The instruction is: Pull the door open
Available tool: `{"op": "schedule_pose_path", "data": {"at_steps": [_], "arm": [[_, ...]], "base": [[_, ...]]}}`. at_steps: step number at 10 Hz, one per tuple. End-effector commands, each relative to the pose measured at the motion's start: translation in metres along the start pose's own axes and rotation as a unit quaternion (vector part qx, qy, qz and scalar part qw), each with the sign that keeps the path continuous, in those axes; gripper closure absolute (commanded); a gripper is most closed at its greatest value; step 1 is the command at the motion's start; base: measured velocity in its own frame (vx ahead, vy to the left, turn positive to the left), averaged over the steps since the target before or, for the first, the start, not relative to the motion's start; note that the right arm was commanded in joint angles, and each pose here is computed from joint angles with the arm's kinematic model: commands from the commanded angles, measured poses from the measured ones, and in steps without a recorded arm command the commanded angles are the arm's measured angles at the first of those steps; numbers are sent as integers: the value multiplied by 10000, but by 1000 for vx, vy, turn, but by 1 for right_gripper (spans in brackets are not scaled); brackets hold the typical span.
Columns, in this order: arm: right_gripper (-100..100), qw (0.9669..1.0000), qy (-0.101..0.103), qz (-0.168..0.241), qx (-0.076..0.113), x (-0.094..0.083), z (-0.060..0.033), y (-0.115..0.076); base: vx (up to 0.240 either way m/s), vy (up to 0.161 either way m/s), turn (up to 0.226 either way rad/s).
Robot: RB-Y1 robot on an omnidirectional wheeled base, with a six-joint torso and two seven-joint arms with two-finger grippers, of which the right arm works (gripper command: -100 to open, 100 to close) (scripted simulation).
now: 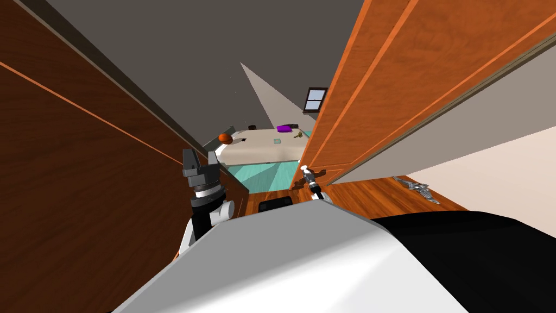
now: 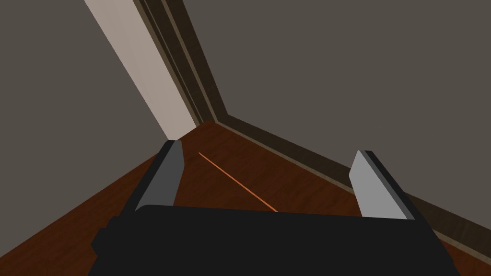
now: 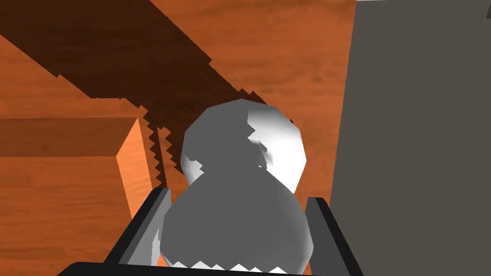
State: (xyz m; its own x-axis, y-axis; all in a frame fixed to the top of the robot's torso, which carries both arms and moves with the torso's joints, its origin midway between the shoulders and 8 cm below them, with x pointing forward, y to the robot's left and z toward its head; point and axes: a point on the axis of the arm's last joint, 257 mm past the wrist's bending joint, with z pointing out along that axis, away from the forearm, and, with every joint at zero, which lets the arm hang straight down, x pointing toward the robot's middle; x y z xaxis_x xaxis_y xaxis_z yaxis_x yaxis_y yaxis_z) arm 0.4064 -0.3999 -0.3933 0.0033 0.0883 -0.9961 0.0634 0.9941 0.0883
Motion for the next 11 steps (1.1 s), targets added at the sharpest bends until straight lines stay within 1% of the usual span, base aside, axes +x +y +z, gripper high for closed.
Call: {"op": "schedule_pose_path", "data": {"at_steps": [1, 3, 5, 6, 8, 9, 10, 11], "arm": [[100, 9996, -11, 274, -14, 1, 10, 26], [100, 9983, -24, 589, -18, -5, 24, 38], [100, 9958, -37, 917, -24, -11, 40, 51], [100, 9952, -37, 976, -24, -11, 40, 51], [100, 9910, -52, 1340, -31, -19, 59, 66], [100, 9902, -52, 1398, -32, -19, 59, 66], [100, 9870, -59, 1606, -36, -22, 68, 74], [100, 9845, -66, 1750, -39, -26, 78, 81]], "base": [[-21, -11, 23], [-29, -13, 21], [-29, -12, 24], [-20, -7, 7], [-25, -14, 27], [-25, -12, 11], [-21, -6, 8], [-32, -15, 28]]}}
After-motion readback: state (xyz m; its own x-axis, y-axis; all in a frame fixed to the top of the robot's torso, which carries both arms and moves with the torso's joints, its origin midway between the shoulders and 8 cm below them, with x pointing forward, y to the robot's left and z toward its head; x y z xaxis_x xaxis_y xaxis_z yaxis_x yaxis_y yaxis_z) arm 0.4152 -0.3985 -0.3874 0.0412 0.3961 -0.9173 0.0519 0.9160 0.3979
